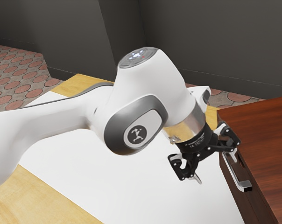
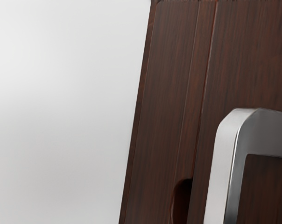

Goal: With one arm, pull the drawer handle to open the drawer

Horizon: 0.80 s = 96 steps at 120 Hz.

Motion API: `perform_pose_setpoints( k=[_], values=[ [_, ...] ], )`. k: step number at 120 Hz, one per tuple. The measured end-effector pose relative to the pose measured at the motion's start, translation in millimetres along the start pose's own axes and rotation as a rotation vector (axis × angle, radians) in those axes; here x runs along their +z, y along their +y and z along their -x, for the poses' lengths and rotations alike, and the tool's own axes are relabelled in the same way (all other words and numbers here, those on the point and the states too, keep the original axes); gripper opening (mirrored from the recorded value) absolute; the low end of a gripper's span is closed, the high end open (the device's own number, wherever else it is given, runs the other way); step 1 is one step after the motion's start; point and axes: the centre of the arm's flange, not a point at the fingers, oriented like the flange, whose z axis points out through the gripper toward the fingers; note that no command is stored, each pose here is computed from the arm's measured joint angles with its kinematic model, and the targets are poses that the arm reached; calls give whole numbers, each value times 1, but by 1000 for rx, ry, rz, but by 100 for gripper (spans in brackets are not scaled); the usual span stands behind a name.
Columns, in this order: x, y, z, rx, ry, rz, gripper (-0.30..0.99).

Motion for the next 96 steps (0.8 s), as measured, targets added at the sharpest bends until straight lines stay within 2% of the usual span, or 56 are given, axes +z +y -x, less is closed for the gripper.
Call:
perform_pose_setpoints(
  k=[40, 96],
  values=[
    [19, 5, -3, 19, 0, -7, 48],
    [16, 2, 5, 48, 2, 3, 44]
  ],
)
